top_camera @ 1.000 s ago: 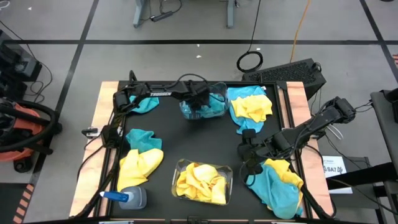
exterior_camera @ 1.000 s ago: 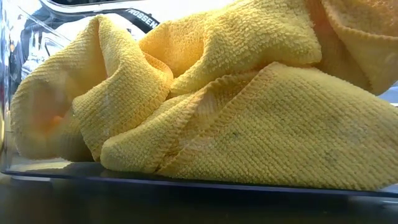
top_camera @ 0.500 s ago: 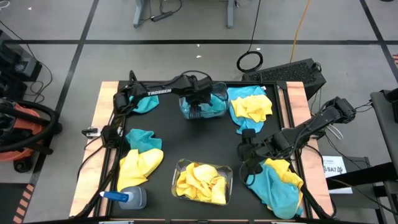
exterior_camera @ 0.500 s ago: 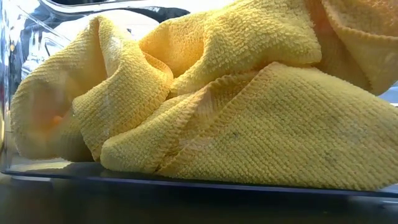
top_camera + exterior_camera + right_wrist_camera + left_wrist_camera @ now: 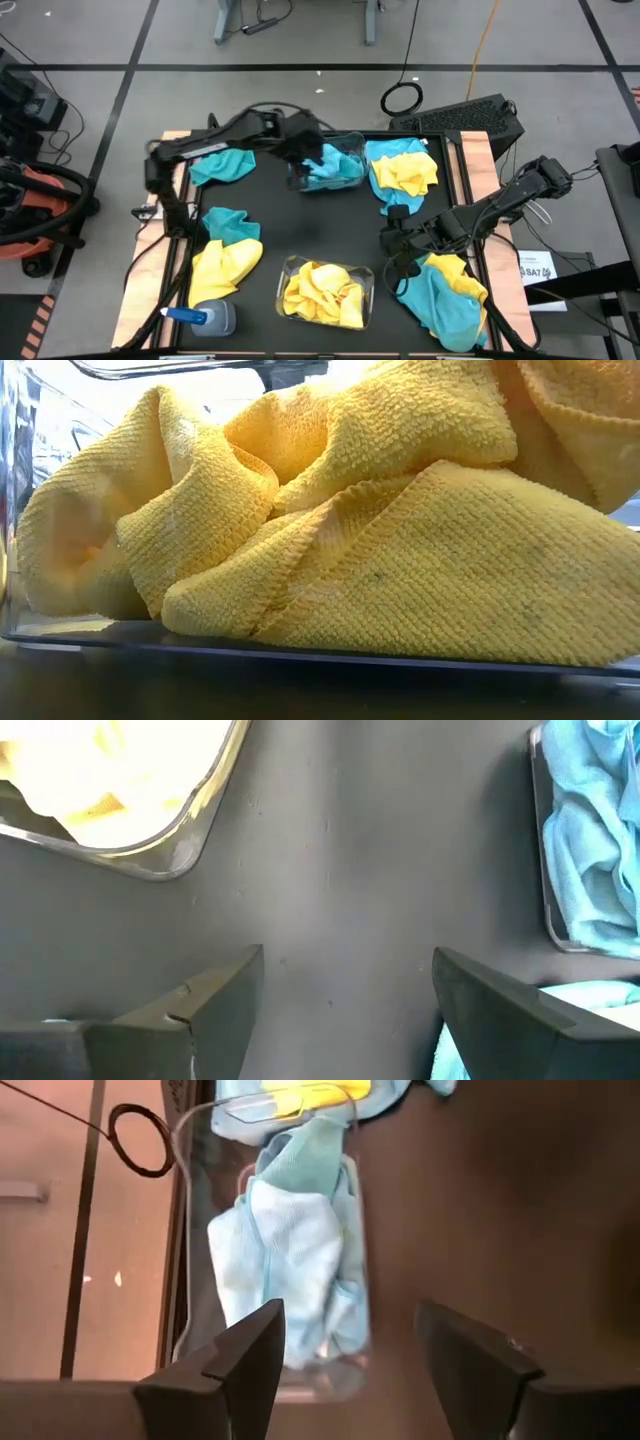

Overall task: Sort microfiber towel by color & place in baskets
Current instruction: Put the yellow microfiber towel into the bottom transparent bin

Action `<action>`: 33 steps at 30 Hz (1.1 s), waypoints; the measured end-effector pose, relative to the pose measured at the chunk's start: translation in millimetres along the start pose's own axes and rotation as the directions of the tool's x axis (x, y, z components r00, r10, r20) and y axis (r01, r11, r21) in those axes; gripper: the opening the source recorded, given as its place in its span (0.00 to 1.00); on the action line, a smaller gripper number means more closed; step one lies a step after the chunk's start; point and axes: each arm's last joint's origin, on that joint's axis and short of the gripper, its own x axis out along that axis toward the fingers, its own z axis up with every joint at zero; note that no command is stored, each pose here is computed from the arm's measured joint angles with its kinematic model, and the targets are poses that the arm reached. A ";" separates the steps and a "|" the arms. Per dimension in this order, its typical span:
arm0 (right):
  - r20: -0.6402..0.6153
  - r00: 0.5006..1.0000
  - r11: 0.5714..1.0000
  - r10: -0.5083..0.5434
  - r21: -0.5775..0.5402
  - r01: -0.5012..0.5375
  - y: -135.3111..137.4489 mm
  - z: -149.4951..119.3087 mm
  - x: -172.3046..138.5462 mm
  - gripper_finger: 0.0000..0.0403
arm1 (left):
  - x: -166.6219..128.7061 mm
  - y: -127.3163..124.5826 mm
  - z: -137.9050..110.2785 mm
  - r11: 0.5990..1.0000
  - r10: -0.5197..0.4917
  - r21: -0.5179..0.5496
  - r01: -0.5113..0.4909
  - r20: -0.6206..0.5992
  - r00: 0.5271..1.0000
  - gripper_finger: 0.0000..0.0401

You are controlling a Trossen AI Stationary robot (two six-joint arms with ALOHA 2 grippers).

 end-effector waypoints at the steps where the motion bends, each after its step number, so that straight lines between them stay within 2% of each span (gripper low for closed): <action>1: 0.000 1.000 1.000 0.000 -0.002 0.000 -0.1 0.1 0.0 0.70 | -10.8 -3.0 -3.2 1.000 -0.003 -0.005 0.003 0.004 1.000 0.58; 6: 0.015 0.998 0.998 -0.056 -0.010 0.056 -1.8 0.7 0.0 0.70 | -55.5 -20.1 -18.2 0.998 -0.024 -0.053 0.025 0.031 0.999 0.58; 9: 0.022 0.993 0.993 -0.117 -0.019 0.117 -5.9 1.4 0.7 0.70 | -72.5 -31.9 -23.7 0.996 -0.042 -0.073 0.046 0.048 0.998 0.58; 13: 0.019 0.984 0.984 -0.176 -0.027 0.177 -13.2 2.1 2.4 0.70 | -85.4 -51.4 -26.1 0.995 -0.078 -0.050 0.081 0.067 0.995 0.58; 17: 0.001 0.964 0.964 -0.264 -0.039 0.264 -25.4 1.9 5.1 0.70 | -90.2 -74.8 -24.2 0.994 -0.112 0.003 0.112 0.078 0.991 0.58; 23: -0.062 0.938 0.939 -0.342 -0.044 0.340 -51.7 0.6 11.1 0.70 | -85.1 -113.5 -23.7 0.989 -0.099 0.116 0.089 0.083 0.992 0.58; 26: -0.114 0.924 0.931 -0.364 -0.050 0.361 -67.5 -2.6 14.2 0.70 | -80.8 -129.7 -25.3 0.985 -0.079 0.159 0.064 0.091 0.993 0.58; 33: -0.284 0.898 0.937 -0.335 0.000 0.350 -112.9 -18.9 20.3 0.70 | -61.5 -166.8 -26.3 0.971 -0.133 0.216 0.098 0.150 0.980 0.58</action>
